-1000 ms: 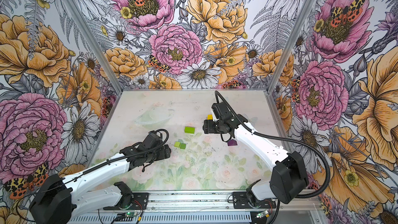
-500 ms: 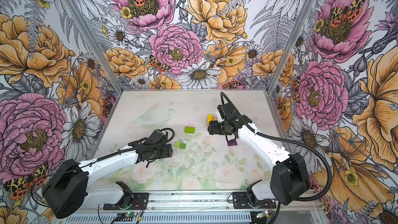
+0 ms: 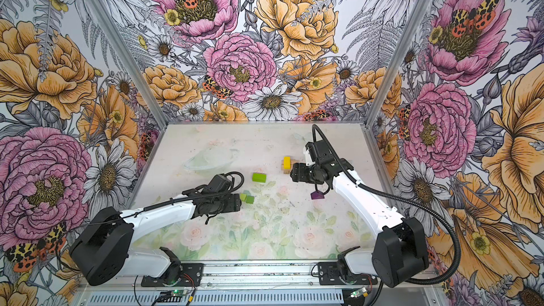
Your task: Build the wood block tower
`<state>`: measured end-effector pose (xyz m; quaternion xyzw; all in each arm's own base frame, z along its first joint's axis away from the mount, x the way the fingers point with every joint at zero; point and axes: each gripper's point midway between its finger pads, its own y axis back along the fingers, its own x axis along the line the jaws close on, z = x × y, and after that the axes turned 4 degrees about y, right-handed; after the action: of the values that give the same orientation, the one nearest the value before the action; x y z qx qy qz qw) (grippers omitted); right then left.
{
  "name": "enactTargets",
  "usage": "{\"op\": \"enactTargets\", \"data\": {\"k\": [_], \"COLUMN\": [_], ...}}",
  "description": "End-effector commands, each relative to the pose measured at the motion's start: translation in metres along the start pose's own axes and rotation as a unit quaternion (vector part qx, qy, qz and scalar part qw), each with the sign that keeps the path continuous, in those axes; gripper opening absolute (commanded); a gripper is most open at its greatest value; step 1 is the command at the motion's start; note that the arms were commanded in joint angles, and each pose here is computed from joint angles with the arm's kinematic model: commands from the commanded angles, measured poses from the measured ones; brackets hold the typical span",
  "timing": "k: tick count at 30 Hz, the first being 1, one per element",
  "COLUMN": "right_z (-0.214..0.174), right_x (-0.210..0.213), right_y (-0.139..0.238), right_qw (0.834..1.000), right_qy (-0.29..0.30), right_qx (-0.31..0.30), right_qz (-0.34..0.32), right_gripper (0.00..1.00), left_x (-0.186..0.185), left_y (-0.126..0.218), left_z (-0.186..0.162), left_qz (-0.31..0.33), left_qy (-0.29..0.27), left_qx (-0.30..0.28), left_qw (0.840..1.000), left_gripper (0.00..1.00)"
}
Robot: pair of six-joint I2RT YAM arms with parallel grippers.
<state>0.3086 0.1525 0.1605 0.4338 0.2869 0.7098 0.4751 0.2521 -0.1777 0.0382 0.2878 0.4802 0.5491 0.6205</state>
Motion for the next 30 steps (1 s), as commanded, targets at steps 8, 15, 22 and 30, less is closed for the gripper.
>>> {"op": "enactTargets", "data": {"k": [8,15,22,30], "right_z": [-0.005,-0.016,-0.027,-0.032], "right_x": [-0.002,-0.008,-0.022,-0.025], "right_y": [0.009,0.02,0.021,0.023], "right_qw": [1.0,1.0,0.999,0.999], "right_qy": [0.001,-0.005,-0.016,-0.023], "right_qx": [-0.006,-0.009,-0.003,0.002], "right_qz": [0.001,-0.009,-0.028,-0.034], "right_gripper": [0.77,0.77,0.77,0.77], "left_x": [-0.068,-0.126,-0.169,-0.157], "left_y": [-0.004,-0.015,-0.018,0.028], "left_z": [-0.006,-0.016,-0.021,0.0], "left_qz": [-0.078,-0.13,-0.141,-0.14], "left_qy": [-0.035,-0.061,-0.111,-0.099], "left_qx": [-0.007,0.007,0.022,-0.038], "left_qw": [0.996,0.99,0.984,0.984], "left_gripper": [0.85,0.84,0.79,0.82]}}
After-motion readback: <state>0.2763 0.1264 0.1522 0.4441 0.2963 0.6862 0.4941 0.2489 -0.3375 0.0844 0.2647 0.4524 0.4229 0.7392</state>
